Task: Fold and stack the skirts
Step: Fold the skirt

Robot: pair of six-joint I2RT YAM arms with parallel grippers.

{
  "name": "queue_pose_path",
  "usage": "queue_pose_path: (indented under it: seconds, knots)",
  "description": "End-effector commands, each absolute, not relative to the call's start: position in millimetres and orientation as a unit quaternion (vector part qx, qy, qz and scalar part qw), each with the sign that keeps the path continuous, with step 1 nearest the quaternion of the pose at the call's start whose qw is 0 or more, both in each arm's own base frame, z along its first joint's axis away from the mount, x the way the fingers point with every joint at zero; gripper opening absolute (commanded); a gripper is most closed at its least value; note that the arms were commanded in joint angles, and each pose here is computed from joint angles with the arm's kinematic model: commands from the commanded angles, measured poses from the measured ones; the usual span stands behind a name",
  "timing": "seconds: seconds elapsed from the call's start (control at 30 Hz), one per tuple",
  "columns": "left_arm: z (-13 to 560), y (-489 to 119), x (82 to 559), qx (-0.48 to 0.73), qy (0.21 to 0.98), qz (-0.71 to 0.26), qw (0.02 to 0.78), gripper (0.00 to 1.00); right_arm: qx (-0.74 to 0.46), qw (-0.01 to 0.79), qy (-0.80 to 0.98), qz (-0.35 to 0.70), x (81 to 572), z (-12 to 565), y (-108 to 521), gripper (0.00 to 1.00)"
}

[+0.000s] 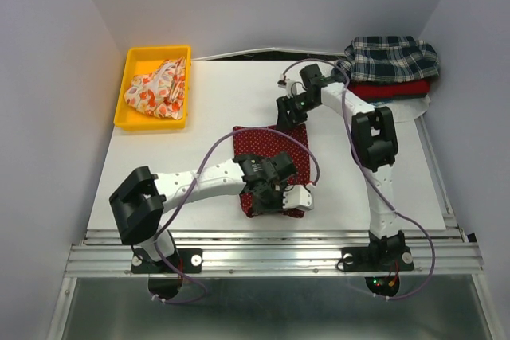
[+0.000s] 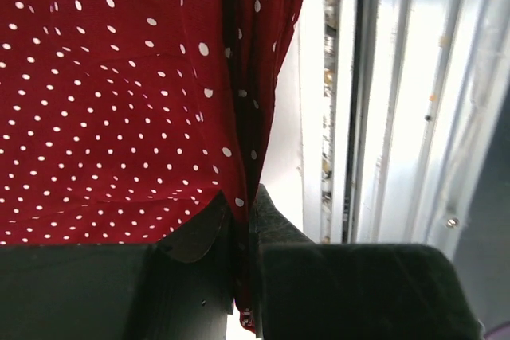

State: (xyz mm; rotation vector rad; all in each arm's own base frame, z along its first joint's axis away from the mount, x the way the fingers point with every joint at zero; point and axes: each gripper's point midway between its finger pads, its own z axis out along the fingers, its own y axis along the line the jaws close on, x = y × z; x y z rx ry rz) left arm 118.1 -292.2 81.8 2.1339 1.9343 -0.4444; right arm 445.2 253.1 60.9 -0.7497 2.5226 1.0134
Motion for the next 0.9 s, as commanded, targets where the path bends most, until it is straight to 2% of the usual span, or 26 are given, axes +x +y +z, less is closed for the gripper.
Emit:
queue_pose_path:
  seconds: [0.0,0.17,0.53,0.87]
  knots:
    - [108.3,-293.0,101.9,0.744,0.636,-0.183,0.089,0.0,-0.325,0.172,0.868,0.334,435.3,37.4,264.9,0.55]
    - [130.9,-300.9,116.4,0.739,0.639,-0.191,0.101,0.0,-0.35,0.152,0.859,0.34,402.3,25.5,275.3,0.41]
    - [142.1,-293.5,185.3,0.711,0.672,-0.172,0.115,0.0,-0.373,0.11,0.841,0.375,337.9,22.2,287.6,0.38]
    - [121.3,-279.0,236.8,0.706,0.684,-0.14,0.119,0.02,-0.391,0.083,0.824,0.403,296.6,25.2,296.2,0.37]
